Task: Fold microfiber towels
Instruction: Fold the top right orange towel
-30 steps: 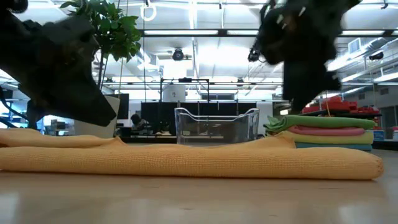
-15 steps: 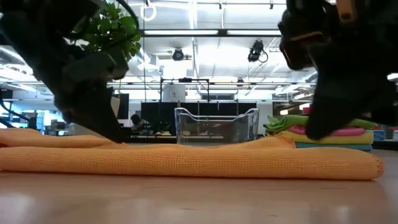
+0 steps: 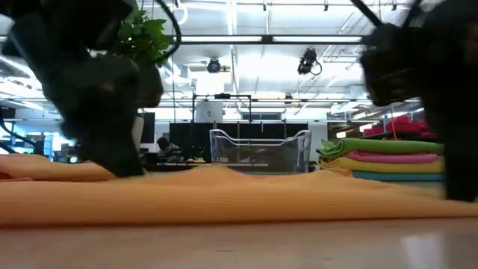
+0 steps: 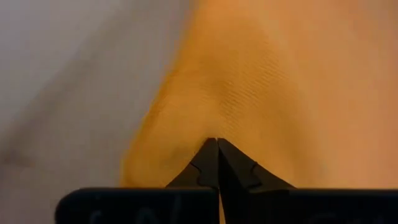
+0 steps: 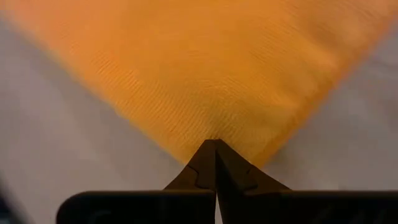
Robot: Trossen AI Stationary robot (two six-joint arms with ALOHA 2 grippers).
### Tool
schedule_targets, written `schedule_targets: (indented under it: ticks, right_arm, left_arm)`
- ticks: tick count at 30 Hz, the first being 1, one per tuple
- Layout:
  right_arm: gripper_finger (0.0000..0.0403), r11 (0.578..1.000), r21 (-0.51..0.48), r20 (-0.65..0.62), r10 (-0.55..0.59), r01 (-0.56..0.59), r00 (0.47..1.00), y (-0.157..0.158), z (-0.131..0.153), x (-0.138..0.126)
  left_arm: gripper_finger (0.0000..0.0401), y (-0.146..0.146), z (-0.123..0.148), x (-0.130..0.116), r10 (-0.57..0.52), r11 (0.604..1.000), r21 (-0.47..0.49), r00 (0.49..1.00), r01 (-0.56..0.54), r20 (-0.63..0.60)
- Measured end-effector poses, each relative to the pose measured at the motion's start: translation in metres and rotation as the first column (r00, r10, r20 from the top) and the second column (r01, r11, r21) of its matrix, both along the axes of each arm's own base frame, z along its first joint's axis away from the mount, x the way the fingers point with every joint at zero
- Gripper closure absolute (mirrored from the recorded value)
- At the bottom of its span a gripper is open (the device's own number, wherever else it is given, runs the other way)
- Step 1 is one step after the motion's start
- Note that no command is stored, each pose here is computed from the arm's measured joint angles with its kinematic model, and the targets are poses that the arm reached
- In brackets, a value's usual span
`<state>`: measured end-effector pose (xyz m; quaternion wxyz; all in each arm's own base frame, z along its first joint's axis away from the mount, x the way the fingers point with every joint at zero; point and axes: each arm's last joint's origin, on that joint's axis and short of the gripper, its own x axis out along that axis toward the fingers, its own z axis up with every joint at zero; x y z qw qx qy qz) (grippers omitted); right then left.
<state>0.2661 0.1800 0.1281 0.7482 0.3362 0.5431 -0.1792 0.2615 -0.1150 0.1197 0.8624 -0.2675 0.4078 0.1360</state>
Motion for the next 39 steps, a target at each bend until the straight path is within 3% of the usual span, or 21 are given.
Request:
schedule_targets:
  ticks: [3, 6, 9, 12, 15, 20, 29, 35, 39]
  right_arm:
    - [0.04, 0.996, -0.089, -0.123, -0.006, -0.005, 0.992, -0.016, 0.016, -0.02]
    - [0.04, 0.99, -0.138, -0.175, -0.04, 0.015, 0.984, -0.03, 0.041, -0.037]
    - [0.04, 0.99, -0.132, -0.078, -0.055, 0.044, 0.995, -0.034, 0.064, -0.044]
    - [0.04, 0.989, -0.113, 0.073, -0.083, 0.091, 0.994, -0.031, 0.08, -0.044]
    - [0.04, 0.985, -0.11, 0.161, -0.112, 0.131, 0.981, -0.026, 0.08, -0.04]
    - [0.04, 0.987, -0.103, 0.183, -0.104, 0.125, 0.978, -0.011, 0.051, -0.019]
    - [0.0401, 0.99, -0.089, 0.076, -0.105, 0.111, 0.992, 0.001, 0.004, -0.006]
    - [0.0401, 0.982, -0.174, -0.042, -0.076, 0.068, 0.996, -0.005, 0.0, -0.015]
    - [0.0401, 0.967, -0.252, -0.144, -0.064, 0.026, 0.987, -0.022, 0.007, -0.024]
  left_arm:
    - [0.0391, -0.017, 0.023, 0.016, -0.101, 0.995, 0.012, 0.991, 0.101, 0.083]
    - [0.0393, -0.027, 0.052, 0.036, -0.223, 0.972, 0.108, 0.961, 0.207, 0.164]
    - [0.0396, -0.035, 0.086, 0.054, -0.355, 0.922, 0.245, 0.905, 0.298, 0.233]
    - [0.0392, -0.033, 0.108, 0.065, -0.424, 0.877, 0.356, 0.868, 0.323, 0.257]
    - [0.0387, -0.024, 0.111, 0.071, -0.407, 0.876, 0.381, 0.876, 0.295, 0.258]
    - [0.0396, -0.011, 0.074, 0.071, -0.35, 0.905, 0.311, 0.924, 0.291, 0.154]
    - [0.0396, -0.021, 0.005, 0.068, -0.319, 0.937, 0.143, 0.947, 0.319, -0.025]
    - [0.0389, -0.041, 0.0, 0.065, -0.317, 0.948, 0.019, 0.948, 0.316, 0.014]
    - [0.0396, -0.056, 0.016, 0.069, -0.358, 0.93, -0.014, 0.916, 0.366, 0.184]
